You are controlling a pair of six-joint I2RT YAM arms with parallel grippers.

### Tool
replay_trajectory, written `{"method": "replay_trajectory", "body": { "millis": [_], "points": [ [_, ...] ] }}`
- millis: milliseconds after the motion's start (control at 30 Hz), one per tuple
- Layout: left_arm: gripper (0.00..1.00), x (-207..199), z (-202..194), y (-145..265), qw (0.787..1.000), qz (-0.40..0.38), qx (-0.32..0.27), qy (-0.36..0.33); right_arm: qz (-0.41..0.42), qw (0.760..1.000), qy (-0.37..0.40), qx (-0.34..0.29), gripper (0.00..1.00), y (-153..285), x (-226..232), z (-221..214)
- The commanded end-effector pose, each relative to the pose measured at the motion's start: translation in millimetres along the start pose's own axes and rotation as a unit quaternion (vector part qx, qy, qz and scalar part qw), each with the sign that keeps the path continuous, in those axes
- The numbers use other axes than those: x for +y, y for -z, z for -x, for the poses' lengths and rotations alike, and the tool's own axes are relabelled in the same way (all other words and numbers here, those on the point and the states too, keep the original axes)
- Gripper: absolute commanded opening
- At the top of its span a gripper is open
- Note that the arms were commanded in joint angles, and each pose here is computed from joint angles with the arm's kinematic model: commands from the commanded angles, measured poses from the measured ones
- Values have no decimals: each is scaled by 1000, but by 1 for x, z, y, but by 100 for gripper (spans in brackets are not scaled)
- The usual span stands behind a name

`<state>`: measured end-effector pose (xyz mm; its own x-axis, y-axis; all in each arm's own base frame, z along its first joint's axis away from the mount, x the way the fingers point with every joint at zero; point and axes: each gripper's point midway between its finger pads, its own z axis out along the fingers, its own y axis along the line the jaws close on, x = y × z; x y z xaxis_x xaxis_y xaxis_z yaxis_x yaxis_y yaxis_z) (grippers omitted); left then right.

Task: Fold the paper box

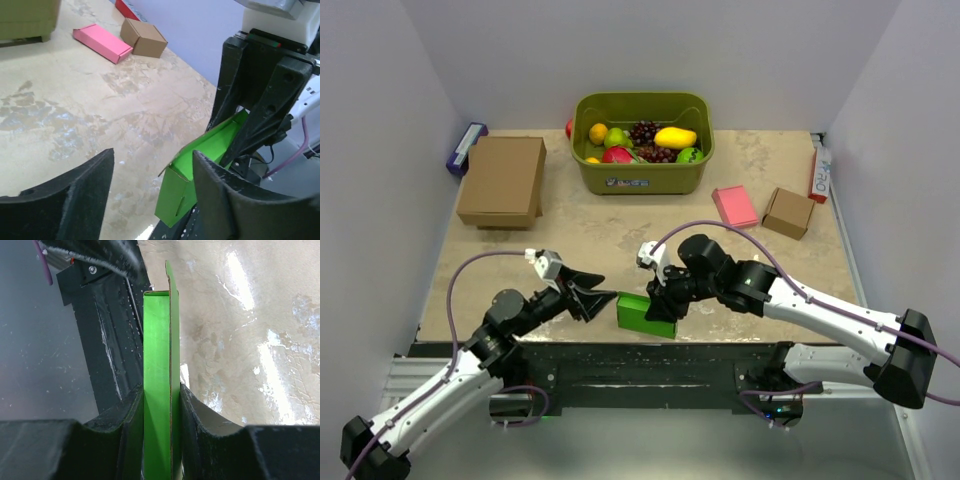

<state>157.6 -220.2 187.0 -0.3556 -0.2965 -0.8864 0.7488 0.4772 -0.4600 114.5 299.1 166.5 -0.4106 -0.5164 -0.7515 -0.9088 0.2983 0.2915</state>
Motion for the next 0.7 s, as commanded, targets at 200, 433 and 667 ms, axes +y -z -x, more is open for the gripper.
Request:
{"method": "replay_trajectory", "body": {
  "millis": [200,433,667],
  "points": [
    [53,-7,6,-14,999,-23,26,-36,-2,1000,14,-16,25,6,1,10],
    [46,-14,11,-9,999,-39,10,-35,-8,1000,14,-15,25,6,-1,10],
    [74,-31,43,-4,998,-45,-22,-29,-55,998,15,-7,22,4,-18,8]
  ]
}}
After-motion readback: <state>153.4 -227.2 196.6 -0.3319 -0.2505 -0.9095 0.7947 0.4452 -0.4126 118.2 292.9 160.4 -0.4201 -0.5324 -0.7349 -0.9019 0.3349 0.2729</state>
